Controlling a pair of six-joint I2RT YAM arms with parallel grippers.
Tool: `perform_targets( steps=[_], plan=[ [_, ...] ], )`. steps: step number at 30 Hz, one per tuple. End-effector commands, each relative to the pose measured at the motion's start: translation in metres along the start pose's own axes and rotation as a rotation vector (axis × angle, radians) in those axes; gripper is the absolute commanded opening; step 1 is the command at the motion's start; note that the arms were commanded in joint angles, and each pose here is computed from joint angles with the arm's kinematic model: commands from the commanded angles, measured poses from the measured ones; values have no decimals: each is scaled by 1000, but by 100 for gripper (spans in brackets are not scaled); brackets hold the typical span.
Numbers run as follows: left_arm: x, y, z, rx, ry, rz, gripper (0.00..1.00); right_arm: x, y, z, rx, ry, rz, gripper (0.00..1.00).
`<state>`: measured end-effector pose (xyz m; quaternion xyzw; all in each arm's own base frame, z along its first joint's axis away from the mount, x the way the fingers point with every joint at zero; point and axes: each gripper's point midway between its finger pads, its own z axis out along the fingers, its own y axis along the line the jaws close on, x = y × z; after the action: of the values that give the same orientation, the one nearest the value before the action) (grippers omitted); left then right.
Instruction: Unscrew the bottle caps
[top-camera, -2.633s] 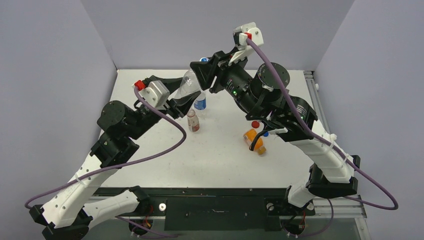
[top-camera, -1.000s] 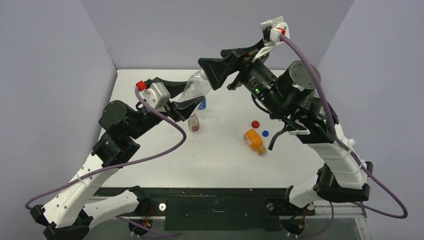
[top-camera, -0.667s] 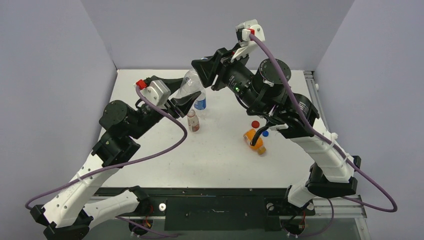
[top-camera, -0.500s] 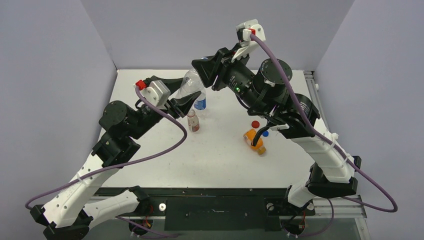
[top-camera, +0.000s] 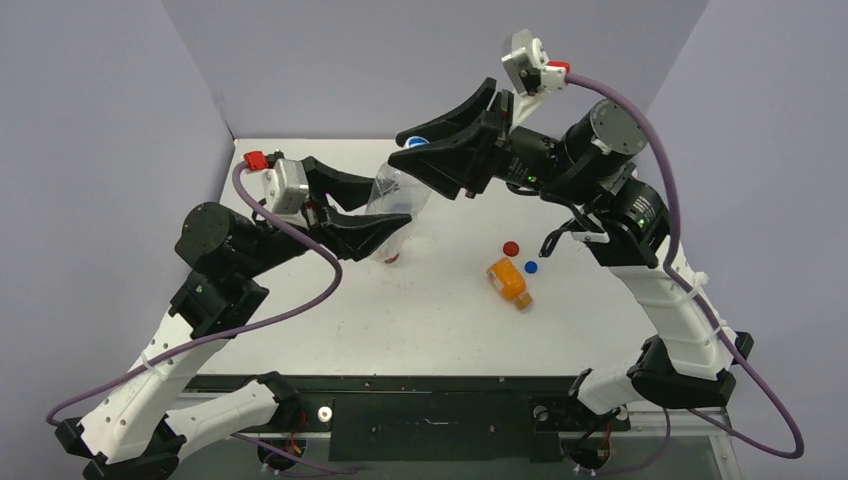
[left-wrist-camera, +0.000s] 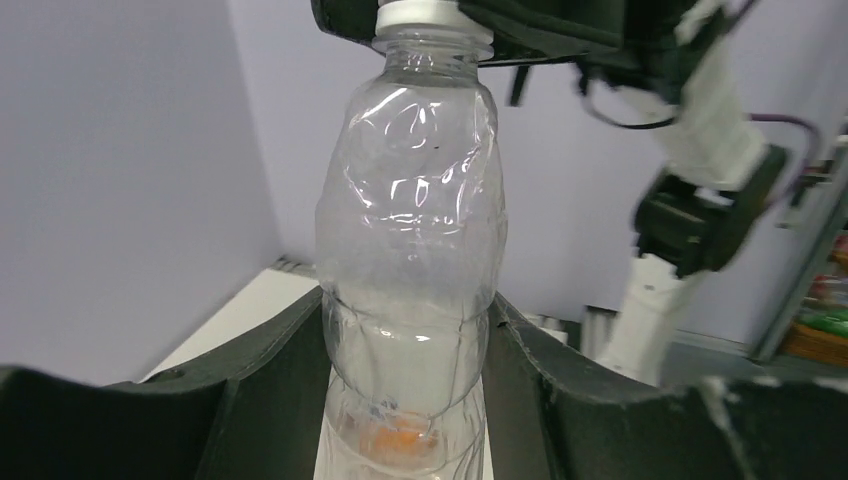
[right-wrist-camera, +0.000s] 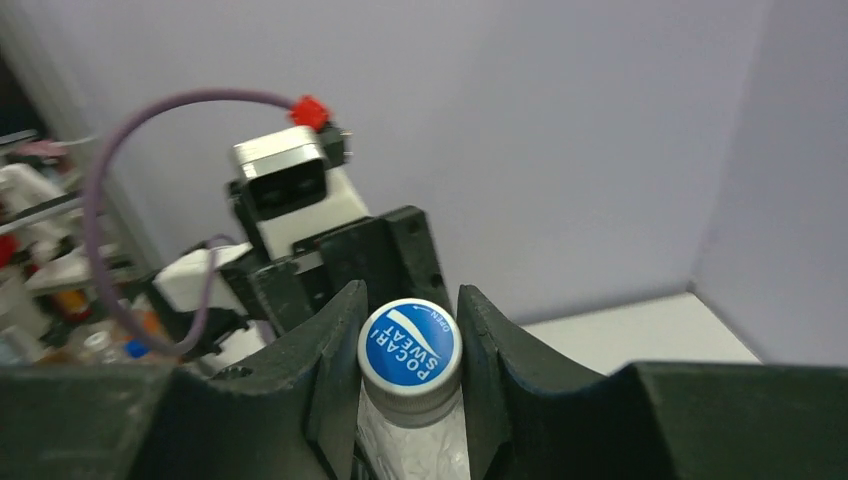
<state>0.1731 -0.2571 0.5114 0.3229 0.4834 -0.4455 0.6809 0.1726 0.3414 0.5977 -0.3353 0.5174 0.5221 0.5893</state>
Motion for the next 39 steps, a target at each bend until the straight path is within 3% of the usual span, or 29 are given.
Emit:
perform_targets(
  steps=[1,6,11,12,13,14,15,17,21,27,33,39],
  plan=[
    [-28,-78,-18,383,23,-173,1,-53,109,-46,-566,-141,-80,0],
    [-33,-95,-25,465,72,-251,0,-52,133,-63,-735,-159,-35,0],
    [-32,-94,-23,464,74,-248,0,-55,128,-62,-709,-139,-45,3],
    [-33,-90,-22,443,67,-244,0,-49,113,-53,-617,-103,8,12],
    [-31,-87,-20,427,63,-234,0,-54,101,-50,-542,-128,-55,45],
    [-32,-80,-17,385,51,-225,0,-50,79,-44,-390,-105,-19,63],
    [-30,-75,-15,359,45,-210,0,-62,55,-40,-225,-161,-71,76],
    [-28,-58,-10,266,22,-175,0,-66,24,-45,-4,-179,-88,81],
    [-24,-23,-1,84,-5,-103,0,-65,-9,-55,275,-197,-102,82],
    [-20,23,2,-138,-22,3,1,-33,-36,-32,493,-71,-94,79],
    [-16,37,0,-199,-13,72,1,-21,-49,-21,566,-52,-61,65],
    [-10,41,-1,-213,4,98,0,-26,-38,-9,499,-88,-30,53]
  ],
)
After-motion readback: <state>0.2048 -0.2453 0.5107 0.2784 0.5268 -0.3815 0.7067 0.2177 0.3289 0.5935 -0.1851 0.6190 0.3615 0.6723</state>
